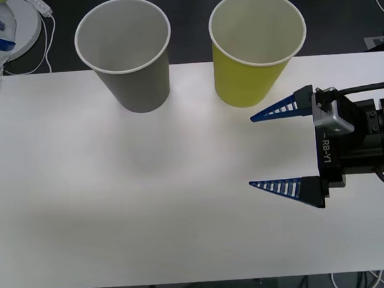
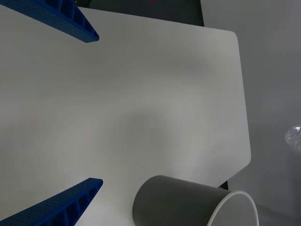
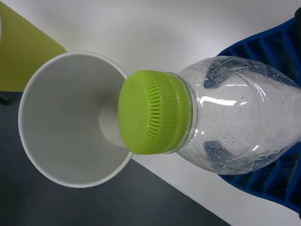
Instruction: Put the can into the green bin and the plastic bottle into the gray bin
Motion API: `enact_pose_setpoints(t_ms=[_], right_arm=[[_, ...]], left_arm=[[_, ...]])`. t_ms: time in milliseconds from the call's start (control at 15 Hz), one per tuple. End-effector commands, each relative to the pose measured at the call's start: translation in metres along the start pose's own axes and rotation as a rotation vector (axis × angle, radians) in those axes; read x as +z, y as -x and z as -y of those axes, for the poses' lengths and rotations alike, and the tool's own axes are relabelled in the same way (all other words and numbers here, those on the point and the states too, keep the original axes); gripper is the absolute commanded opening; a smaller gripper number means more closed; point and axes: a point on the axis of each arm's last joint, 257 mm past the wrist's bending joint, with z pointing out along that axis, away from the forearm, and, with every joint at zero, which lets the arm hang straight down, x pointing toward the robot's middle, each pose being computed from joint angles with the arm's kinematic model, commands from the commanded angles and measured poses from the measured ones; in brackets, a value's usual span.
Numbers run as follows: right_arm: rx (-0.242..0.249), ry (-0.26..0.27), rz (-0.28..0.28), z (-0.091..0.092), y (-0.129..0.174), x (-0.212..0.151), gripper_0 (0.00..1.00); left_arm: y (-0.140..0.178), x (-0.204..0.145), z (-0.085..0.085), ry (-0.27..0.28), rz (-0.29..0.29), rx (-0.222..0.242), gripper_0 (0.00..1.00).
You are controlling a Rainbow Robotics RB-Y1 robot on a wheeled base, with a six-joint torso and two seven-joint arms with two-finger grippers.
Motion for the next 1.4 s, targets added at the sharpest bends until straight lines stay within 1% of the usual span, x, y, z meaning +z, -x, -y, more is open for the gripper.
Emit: enact_pose_setpoints(t_ms=[67,333,400,600,800,933,1133,1267,1400], right_arm=[[0.0,0.0,0.0,0.0,0.0,0.0,1.0],[0.0,0.0,0.0,0.0,0.0,0.0,1.0],[0.0,0.0,0.0,0.0,0.0,0.0,1.0],[0.0,0.0,0.0,0.0,0.0,0.0,1.0],[0.0,0.0,0.0,0.0,0.0,0.0,1.0],[0.0,0.0,0.0,0.0,0.0,0.0,1.0],[0.0,0.0,0.0,0.0,0.0,0.0,1.0],[0.0,0.0,0.0,0.0,0.0,0.0,1.0],[0.0,0.0,0.0,0.0,0.0,0.0,1.0]], left_arm=[[0.01,0.003,-0.006,-0.011,-0.042,0.018,0.0],[0.027,0.012,-0.009,-0.013,-0.073,0.036,0.0],[0.034,0.015,-0.009,-0.016,-0.074,0.034,0.0],[0.051,0.024,-0.011,-0.029,-0.051,0.016,0.0],[0.07,0.03,-0.018,-0.015,-0.083,0.037,0.0],[0.091,0.031,-0.023,-0.002,-0.106,0.056,0.0],[0.11,0.043,-0.026,0.005,-0.127,0.063,0.0],[0.118,0.055,-0.026,0.016,-0.148,0.078,0.0],[0.126,0.066,-0.022,0.002,-0.147,0.075,0.0]])
